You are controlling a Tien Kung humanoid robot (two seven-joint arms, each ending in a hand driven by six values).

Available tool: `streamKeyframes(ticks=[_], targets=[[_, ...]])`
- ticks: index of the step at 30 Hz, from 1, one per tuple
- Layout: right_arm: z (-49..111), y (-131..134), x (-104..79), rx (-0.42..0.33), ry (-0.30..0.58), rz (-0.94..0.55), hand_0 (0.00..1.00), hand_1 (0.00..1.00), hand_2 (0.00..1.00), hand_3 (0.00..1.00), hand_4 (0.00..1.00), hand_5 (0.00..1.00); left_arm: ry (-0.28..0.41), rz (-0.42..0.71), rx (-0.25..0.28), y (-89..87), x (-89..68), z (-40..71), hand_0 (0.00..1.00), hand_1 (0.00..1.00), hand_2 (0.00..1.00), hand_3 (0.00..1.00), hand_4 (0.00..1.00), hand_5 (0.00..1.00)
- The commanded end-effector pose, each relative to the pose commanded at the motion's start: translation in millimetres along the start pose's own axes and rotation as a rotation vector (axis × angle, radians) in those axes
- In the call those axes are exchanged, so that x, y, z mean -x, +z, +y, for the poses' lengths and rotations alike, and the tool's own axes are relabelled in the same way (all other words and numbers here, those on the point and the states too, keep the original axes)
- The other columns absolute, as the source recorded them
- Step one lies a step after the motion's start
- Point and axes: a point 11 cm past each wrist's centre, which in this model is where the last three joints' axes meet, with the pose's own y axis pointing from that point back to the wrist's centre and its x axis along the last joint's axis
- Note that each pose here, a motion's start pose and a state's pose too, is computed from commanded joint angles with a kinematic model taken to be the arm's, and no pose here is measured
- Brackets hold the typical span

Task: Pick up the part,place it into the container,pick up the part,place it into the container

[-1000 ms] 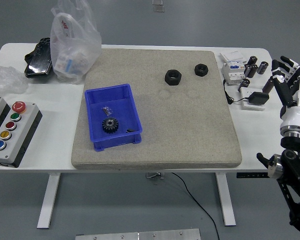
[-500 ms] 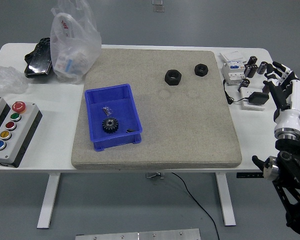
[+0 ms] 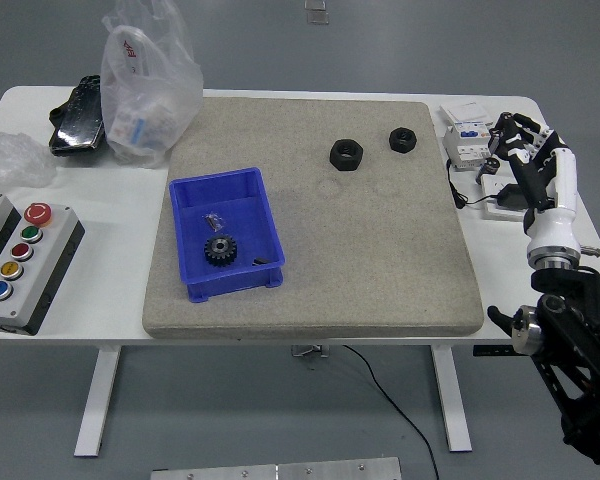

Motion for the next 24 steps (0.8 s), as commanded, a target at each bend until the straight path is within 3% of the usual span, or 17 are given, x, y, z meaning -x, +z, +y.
streamKeyframes(ticks=[7, 8, 14, 19, 20, 24], targets=[[0.2, 2, -2.1, 0.007, 0.006, -0.003, 0.634, 0.667, 0.690, 0.685, 0.806, 0.562, -0.024, -0.014, 0.095, 7.2, 2.2, 0.2, 0.777, 0.729, 0.683, 0.740, 0.812, 0.595], [0.1, 2, -2.0, 0.007, 0.006, -0.003, 0.634, 0.667, 0.690, 0.682, 0.808, 0.564, -0.026, -0.017, 0.112, 7.5, 2.1, 0.4, 0.762, 0.665, 0.649, 0.732, 0.810, 0.593], [-0.4, 2, -3.5, 0.010, 0.011, -0.001, 0.632, 0.666, 0.689, 0.680, 0.807, 0.563, -0.084, -0.013, 0.269, 23.1, 10.3, 6.9, 0.758, 0.650, 0.633, 0.729, 0.821, 0.581], [-1.1, 4, -4.4, 0.019, 0.013, 0.004, 0.632, 0.666, 0.689, 0.680, 0.807, 0.563, -0.174, 0.008, 0.323, 22.5, 20.7, 10.9, 0.758, 0.650, 0.633, 0.729, 0.821, 0.581], [-1.0, 5, -4.4, 0.020, 0.012, 0.005, 0.639, 0.667, 0.690, 0.679, 0.807, 0.559, -0.191, 0.017, 0.328, 21.7, 22.1, 11.6, 0.766, 0.650, 0.633, 0.730, 0.889, 0.569], [-1.1, 5, -5.0, 0.024, 0.010, 0.011, 0.639, 0.667, 0.690, 0.679, 0.807, 0.559, -0.253, 0.054, 0.351, 17.4, 26.1, 15.2, 0.766, 0.650, 0.633, 0.730, 0.889, 0.569]])
